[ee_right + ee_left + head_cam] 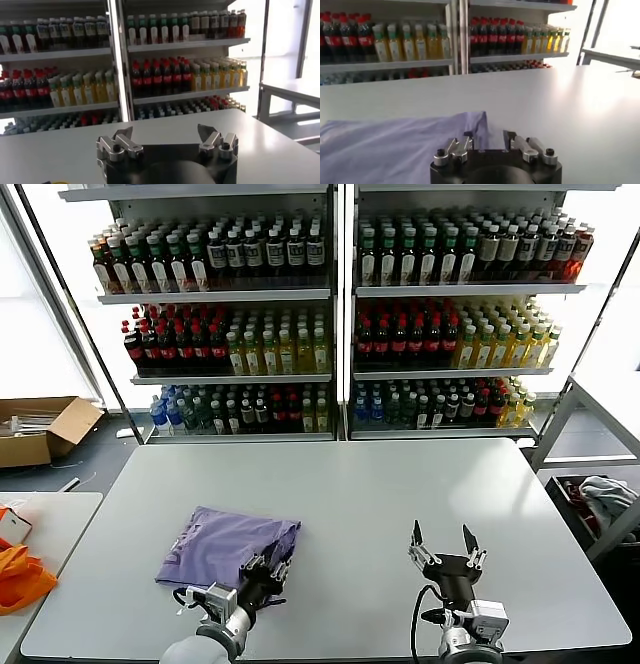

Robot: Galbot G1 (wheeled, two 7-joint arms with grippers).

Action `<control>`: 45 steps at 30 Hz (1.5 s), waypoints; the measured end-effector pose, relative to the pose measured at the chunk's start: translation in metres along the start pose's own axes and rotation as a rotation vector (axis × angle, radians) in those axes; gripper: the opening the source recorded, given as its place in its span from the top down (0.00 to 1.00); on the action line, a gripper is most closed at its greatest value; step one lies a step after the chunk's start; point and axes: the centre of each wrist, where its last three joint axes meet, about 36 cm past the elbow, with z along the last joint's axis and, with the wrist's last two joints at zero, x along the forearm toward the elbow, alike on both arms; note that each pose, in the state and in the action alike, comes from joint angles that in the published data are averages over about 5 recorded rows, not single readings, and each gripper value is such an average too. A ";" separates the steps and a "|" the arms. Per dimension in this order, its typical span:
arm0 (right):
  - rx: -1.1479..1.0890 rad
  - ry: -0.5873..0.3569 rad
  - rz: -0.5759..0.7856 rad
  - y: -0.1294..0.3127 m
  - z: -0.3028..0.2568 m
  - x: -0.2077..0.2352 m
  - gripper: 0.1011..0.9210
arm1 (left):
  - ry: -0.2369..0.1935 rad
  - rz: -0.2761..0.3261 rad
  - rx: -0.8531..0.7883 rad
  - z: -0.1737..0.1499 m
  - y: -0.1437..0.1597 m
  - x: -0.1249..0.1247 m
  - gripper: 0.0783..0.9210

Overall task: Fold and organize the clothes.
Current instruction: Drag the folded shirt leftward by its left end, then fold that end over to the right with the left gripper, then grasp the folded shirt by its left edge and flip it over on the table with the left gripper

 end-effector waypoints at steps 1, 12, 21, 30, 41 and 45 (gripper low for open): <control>0.001 0.001 0.000 0.000 0.000 0.000 0.12 | 0.003 0.014 0.014 0.001 -0.004 0.003 0.52; 0.003 0.003 -0.016 0.001 0.002 -0.004 0.12 | -0.131 0.066 0.177 -0.042 -0.001 0.033 0.16; 0.008 0.008 -0.029 0.004 0.001 -0.011 0.12 | -0.174 -0.179 0.009 -0.050 0.066 0.039 0.12; 0.006 0.012 -0.034 0.006 0.002 -0.012 0.12 | -0.105 -0.330 -0.084 -0.030 0.128 0.029 0.12; 0.005 0.016 -0.028 0.006 0.003 -0.006 0.12 | -0.037 -0.326 -0.007 -0.012 0.156 0.021 0.12; 0.005 0.020 -0.025 0.007 0.005 -0.004 0.12 | -0.023 -0.312 0.028 -0.007 0.164 0.017 0.12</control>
